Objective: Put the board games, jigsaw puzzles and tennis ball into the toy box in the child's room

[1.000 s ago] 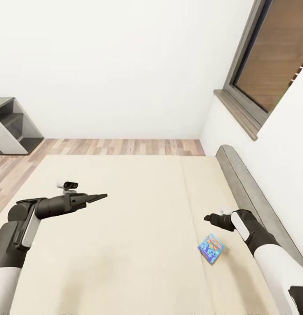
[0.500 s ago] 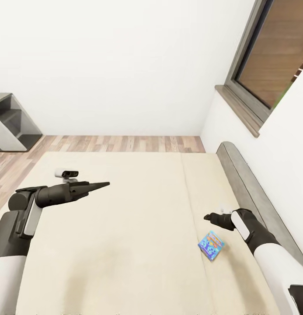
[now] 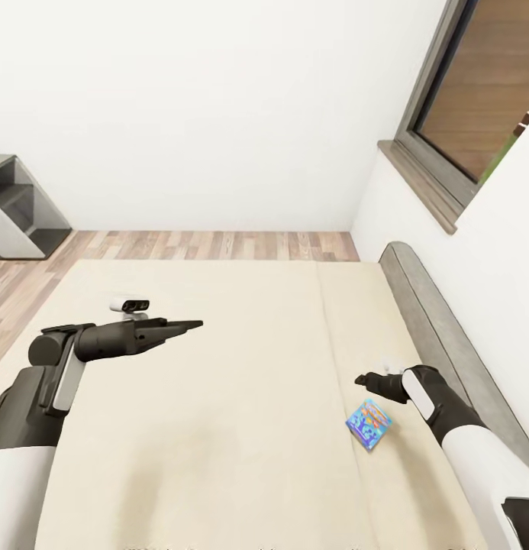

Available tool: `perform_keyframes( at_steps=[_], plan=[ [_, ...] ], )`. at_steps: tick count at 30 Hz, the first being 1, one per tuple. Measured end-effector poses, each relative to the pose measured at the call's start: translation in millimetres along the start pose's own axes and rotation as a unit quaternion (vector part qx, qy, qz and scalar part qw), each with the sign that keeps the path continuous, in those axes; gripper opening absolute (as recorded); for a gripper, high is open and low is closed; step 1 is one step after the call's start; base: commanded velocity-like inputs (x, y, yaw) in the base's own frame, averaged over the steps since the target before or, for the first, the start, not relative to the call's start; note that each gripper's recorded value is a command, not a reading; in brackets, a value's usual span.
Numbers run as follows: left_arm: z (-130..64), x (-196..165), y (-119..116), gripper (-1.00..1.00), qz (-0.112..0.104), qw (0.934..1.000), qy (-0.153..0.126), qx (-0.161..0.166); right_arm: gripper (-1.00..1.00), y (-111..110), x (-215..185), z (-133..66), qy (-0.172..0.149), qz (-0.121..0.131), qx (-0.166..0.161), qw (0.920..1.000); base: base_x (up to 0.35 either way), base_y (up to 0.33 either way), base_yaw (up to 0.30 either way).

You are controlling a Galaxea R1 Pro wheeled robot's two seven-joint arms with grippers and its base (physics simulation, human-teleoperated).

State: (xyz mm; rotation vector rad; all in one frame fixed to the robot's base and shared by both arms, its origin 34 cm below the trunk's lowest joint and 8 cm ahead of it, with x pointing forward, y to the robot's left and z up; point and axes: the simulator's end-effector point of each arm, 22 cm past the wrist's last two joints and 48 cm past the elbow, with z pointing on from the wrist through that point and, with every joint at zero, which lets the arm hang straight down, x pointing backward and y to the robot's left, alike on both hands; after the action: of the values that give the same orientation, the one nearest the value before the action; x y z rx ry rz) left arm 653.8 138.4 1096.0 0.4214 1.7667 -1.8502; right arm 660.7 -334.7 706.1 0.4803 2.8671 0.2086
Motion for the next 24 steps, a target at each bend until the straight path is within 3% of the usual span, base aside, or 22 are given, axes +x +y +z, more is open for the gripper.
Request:
perform_keyframes(
  at_steps=[24],
  plan=[
    [-3.8, 12, 26, 1.0, -0.024, 0.9995, 0.006, -0.02, 1.0, -12, 9, 15.2, 0.012, 0.002, 0.01, 0.9999, 0.0, 0.0, 0.0]
  ],
)
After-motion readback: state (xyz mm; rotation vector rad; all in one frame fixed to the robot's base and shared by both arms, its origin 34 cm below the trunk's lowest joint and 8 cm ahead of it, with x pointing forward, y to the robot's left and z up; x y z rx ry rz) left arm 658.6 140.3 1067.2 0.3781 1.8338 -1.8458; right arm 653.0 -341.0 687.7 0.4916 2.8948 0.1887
